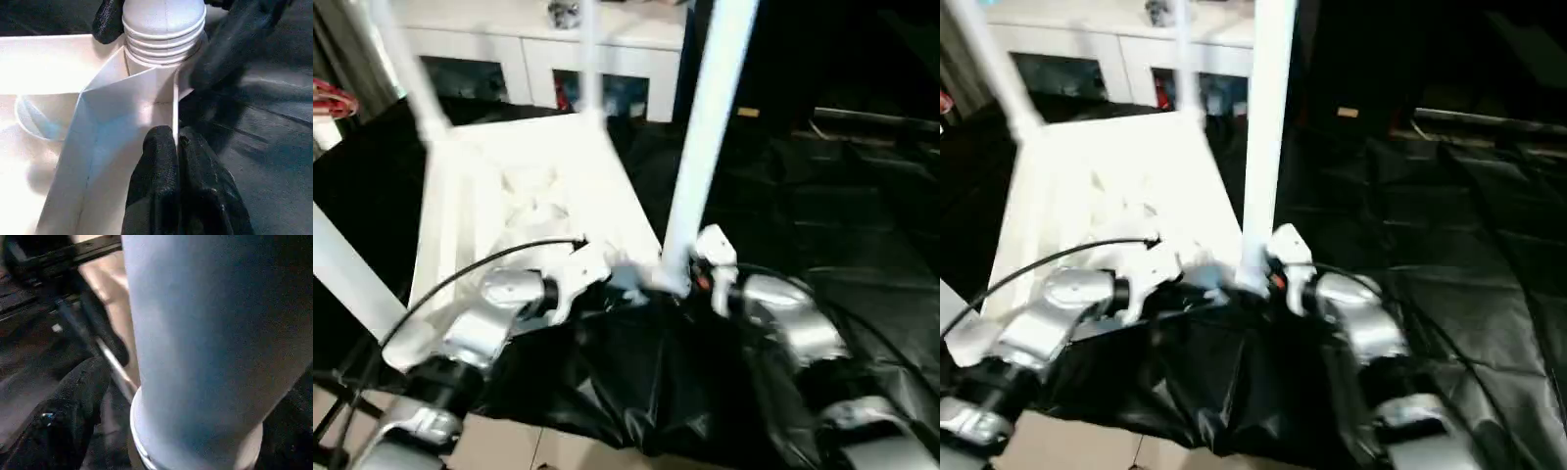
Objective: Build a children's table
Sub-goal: Rotate leg to tighten
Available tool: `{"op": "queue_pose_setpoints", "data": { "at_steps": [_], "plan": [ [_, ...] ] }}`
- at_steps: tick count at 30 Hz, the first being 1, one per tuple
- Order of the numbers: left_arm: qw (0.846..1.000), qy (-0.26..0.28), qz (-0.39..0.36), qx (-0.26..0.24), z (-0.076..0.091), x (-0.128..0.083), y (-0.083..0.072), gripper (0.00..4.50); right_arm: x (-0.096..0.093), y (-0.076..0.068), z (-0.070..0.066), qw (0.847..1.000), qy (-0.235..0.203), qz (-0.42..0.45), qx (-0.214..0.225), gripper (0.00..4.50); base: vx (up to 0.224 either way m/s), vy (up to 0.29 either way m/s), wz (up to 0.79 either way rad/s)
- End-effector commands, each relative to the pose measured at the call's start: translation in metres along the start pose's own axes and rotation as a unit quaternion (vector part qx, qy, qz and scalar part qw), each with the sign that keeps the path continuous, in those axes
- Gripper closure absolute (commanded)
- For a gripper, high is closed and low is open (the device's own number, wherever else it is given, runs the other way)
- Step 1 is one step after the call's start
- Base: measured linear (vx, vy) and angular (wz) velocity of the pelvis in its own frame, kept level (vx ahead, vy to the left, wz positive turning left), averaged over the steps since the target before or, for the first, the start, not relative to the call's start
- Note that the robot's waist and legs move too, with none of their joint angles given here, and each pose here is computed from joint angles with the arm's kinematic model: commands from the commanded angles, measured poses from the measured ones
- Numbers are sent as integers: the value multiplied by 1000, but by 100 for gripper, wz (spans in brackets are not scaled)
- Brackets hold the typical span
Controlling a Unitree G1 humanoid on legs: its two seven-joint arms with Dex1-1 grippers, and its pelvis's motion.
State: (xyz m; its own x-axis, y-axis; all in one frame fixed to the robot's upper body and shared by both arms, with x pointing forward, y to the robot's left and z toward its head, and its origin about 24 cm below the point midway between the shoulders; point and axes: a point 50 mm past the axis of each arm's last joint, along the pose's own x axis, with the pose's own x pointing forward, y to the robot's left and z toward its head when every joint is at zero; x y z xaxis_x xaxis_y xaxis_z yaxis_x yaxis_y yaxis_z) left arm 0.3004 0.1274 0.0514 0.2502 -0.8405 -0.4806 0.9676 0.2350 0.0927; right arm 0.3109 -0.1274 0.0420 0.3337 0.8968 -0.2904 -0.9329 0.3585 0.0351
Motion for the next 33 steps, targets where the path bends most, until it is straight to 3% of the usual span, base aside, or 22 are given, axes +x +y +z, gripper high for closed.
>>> {"op": "queue_pose_setpoints", "data": {
  "at_steps": [1, 13, 19, 25, 29, 33],
  "plan": [
    [999, -28, -35, 25, 13, 1, -5, 450, -2, 6, 4, 999, 0, 49, -12, 57, 0, 0, 0],
    [996, -14, -83, 18, 7, -7, -9, 450, -13, 15, 2, 991, 30, 130, -13, 151, 0, 0, 0],
    [999, -28, -38, 14, 9, -3, -4, 450, -6, 19, -3, 993, 20, 113, -1, 178, 0, 0, 0],
    [997, -53, 61, -12, 21, 15, 7, 450, 20, 8, -9, 997, -12, -67, 44, 181, 0, 0, 0],
    [990, -49, 133, -31, 28, 32, 10, 450, 44, 3, -10, 976, -21, -200, 77, 181, 0, 0, 0],
    [984, -53, 164, -42, 32, 40, 10, 450, 59, 5, -7, 964, -26, -248, 89, 181, 0, 0, 0]
  ]
}}
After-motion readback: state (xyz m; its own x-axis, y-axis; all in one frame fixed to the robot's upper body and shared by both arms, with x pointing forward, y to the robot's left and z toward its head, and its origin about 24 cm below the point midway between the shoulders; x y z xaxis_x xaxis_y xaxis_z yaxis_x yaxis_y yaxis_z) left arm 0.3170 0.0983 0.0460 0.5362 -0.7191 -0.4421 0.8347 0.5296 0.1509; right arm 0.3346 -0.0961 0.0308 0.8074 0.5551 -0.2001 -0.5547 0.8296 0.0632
